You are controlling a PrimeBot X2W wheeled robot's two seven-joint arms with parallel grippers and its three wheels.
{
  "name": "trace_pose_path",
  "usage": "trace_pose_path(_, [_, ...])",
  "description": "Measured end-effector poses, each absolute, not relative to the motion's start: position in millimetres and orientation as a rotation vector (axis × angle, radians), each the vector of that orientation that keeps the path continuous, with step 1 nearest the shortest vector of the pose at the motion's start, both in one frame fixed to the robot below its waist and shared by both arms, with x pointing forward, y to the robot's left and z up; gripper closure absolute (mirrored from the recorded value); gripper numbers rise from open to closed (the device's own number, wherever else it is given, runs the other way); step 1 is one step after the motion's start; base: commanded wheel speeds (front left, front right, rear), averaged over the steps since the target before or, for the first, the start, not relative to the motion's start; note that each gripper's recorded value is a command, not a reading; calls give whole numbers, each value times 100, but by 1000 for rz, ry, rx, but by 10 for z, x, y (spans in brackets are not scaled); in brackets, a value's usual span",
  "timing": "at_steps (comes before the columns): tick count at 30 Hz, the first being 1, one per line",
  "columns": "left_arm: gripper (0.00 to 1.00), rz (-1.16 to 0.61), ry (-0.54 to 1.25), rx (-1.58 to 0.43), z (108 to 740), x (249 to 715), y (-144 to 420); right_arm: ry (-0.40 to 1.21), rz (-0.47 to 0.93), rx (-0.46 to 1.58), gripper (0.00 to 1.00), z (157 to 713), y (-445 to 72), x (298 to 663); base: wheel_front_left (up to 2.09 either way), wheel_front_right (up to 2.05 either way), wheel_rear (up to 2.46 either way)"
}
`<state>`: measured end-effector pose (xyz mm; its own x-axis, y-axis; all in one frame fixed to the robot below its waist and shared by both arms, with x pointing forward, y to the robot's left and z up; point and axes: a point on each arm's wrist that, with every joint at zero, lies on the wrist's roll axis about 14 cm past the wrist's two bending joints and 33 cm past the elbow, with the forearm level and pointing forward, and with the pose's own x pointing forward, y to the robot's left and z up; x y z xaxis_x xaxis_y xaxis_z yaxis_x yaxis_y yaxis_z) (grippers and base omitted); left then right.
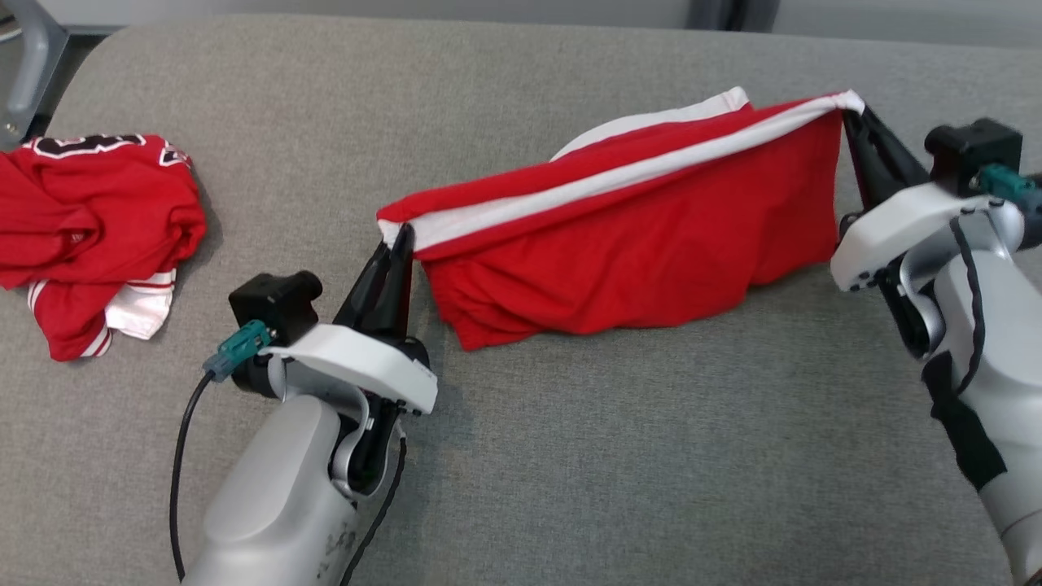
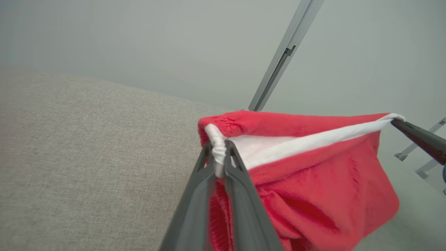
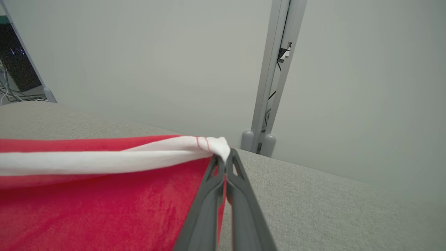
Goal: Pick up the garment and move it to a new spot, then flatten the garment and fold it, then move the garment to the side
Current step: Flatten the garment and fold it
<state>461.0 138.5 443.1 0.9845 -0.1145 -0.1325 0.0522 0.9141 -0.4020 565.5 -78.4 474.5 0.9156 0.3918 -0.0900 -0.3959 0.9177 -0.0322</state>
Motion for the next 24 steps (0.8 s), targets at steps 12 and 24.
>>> trace_pose_path(12, [0,-39,231,-407,4133,4964,1441,194,462,-81,62,4149,-428,6247,0,0,0])
trace_pose_path(24, [0,8,233,-320,4092,4879,1501,170,415,2,0,4201,-481,6198,0,0,0])
